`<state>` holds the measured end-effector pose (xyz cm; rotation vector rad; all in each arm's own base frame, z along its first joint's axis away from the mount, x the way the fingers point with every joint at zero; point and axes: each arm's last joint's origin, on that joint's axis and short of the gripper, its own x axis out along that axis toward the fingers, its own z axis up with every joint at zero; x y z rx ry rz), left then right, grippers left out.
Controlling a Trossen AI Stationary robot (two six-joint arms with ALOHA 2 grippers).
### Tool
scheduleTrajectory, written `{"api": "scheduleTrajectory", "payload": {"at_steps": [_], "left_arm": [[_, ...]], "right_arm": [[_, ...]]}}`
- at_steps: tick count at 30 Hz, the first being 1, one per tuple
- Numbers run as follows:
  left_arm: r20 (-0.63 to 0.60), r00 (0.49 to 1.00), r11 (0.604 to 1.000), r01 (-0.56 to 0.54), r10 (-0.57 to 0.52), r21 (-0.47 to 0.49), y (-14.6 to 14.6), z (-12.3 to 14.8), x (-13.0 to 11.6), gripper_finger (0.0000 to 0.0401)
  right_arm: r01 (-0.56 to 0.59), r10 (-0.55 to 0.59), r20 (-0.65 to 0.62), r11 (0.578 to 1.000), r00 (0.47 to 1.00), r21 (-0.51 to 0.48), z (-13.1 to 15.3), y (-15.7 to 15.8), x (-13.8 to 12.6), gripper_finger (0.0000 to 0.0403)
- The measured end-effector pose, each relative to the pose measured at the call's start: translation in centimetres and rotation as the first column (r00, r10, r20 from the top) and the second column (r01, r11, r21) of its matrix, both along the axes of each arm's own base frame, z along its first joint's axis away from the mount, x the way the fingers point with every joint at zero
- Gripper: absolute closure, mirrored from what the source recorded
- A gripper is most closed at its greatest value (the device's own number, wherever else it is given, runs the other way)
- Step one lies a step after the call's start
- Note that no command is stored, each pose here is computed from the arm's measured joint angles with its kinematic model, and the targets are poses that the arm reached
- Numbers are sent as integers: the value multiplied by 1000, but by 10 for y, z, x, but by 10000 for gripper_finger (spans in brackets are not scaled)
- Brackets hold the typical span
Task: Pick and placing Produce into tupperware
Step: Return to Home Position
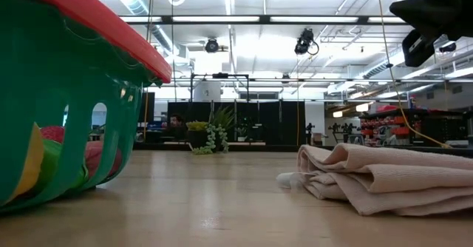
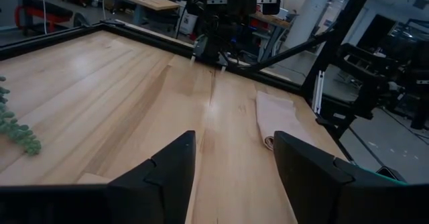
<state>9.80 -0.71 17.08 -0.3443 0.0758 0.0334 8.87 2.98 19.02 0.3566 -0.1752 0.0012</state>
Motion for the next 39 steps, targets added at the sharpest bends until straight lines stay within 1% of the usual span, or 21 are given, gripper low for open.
{"api": "scheduleTrajectory", "payload": {"at_steps": [13, 21, 31, 39], "left_arm": [[0, 1000, 1000, 0, 0, 0, 0, 0, 0, 197], [0, 1000, 1000, 0, 0, 0, 0, 0, 0, 191], [0, 1000, 1000, 0, 0, 0, 0, 0, 0, 199], [0, 1000, 1000, 0, 0, 0, 0, 0, 0, 193]], "right_arm": [[0, 0, 0, 1000, 1000, 0, 0, 0, 0, 395], [0, 0, 0, 1000, 1000, 0, 0, 0, 0, 395], [0, 0, -1, 1000, 1000, 0, 0, 0, 0, 395], [0, 0, 0, 1000, 1000, 0, 0, 0, 0, 395]]}}
